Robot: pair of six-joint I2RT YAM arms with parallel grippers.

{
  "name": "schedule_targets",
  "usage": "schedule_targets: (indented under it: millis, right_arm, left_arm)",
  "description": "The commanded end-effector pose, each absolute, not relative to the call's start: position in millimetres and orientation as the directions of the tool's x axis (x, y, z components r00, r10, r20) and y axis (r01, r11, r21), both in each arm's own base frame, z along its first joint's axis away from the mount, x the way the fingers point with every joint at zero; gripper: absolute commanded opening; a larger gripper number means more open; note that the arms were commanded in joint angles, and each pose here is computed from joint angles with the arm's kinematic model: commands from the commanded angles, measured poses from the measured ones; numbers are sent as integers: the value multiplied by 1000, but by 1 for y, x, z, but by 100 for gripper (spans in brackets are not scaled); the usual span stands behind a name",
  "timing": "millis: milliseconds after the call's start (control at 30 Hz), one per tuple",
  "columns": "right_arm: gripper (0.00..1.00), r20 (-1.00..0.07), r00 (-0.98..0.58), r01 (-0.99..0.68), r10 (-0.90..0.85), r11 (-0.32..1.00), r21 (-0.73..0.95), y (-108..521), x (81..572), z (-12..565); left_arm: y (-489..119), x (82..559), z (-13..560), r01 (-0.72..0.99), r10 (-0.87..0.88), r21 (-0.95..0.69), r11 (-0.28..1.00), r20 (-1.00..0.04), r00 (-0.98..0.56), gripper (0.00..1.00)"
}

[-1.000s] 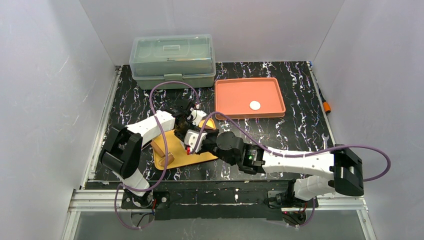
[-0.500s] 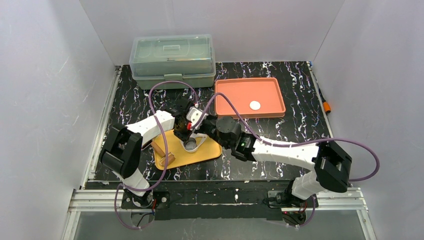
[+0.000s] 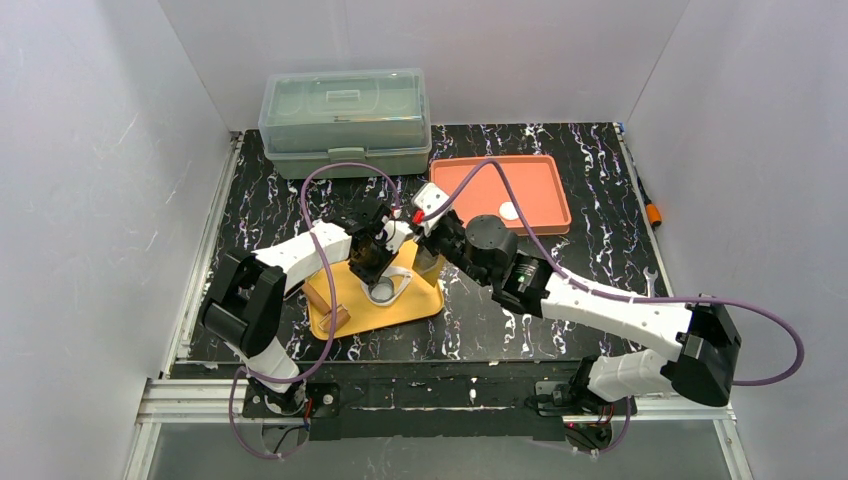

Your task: Roll out the dumpling wrappers from the dough

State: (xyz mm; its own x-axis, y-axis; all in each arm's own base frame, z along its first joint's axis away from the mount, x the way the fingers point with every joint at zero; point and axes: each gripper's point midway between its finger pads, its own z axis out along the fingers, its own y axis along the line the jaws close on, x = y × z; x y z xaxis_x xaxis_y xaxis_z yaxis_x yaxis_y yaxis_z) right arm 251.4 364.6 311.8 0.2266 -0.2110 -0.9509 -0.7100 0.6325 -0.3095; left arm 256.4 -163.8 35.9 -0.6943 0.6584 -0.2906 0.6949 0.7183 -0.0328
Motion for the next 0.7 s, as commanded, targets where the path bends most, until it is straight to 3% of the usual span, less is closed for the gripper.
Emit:
schedule_targets:
  millis: [0,667]
  right_arm:
    - [1,-984,146,-735,-100,655,-175,363,244,327]
    - [1,-984,175,-633,46,770,-77,339,256,346]
  left_arm:
    - [-158,243,35,705,676,-39,708,-250,-693,11]
    - [-161,242,34,701,669,-50,712,-259,-697,11]
